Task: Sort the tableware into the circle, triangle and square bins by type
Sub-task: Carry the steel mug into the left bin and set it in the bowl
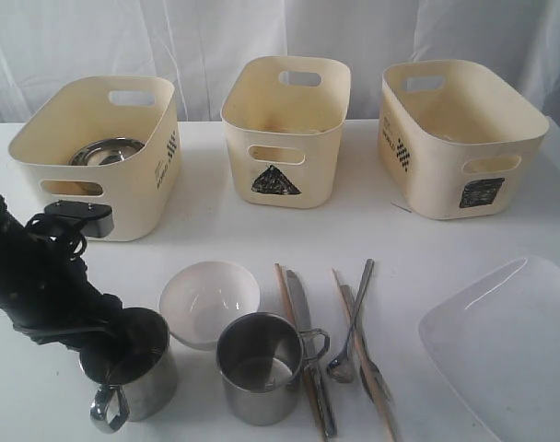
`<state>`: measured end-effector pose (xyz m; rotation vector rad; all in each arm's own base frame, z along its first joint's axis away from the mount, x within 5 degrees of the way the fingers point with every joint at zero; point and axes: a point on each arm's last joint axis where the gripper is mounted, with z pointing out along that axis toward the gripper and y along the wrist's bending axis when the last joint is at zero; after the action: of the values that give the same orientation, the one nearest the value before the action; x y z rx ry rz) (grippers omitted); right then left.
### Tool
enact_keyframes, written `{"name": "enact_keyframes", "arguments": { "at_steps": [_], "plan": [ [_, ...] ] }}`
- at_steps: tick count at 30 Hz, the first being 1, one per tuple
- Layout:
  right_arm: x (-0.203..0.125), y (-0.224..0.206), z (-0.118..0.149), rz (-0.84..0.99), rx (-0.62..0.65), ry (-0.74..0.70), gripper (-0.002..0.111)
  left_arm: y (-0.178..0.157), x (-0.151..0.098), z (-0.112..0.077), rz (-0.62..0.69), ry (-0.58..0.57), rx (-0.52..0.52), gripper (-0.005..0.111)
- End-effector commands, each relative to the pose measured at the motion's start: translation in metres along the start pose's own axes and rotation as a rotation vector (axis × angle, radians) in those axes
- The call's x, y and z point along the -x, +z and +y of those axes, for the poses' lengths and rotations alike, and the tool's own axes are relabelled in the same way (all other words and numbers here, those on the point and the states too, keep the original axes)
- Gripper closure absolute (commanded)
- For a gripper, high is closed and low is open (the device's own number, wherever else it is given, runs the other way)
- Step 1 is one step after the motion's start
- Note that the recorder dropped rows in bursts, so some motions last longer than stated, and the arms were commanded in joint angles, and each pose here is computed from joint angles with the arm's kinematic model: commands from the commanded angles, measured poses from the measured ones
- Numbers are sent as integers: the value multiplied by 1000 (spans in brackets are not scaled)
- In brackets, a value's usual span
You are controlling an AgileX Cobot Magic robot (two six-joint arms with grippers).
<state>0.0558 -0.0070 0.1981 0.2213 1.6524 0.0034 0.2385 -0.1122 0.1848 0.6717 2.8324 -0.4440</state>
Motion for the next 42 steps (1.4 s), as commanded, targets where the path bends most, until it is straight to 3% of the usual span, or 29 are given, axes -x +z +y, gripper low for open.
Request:
{"name": "enact_keyframes", "arguments": {
  "at_steps": [1,4,6,8,10,19,24,30,36,42],
  "plan": [
    [-1,0,0,-5,2,4,108,6,-2,-1,22,6,-18,47],
    [-1,0,0,-5,2,4,108,11,-1,0,32,-1,-17,53],
    [-1,0,0,-5,2,1,108,12,0,1,22,-2,-11,66],
    [-1,0,0,-5,2,1,108,11,0,1,19,-1,-11,93],
    [-1,0,0,-5,2,1,108,8,0,0,15,5,-13,107],
    [-1,0,0,-5,2,1,108,-55,-2,-14,-107,114,51,107],
    [-1,0,0,-5,2,1,108,-113,11,-17,-263,202,203,107],
    [-1,0,0,-5,2,4,108,-176,49,-10,-494,212,470,107],
    [-1,0,0,-5,2,4,108,-188,101,3,-531,215,573,107],
    [-1,0,0,-5,2,2,108,-167,149,45,-529,135,601,107]
  ]
}}
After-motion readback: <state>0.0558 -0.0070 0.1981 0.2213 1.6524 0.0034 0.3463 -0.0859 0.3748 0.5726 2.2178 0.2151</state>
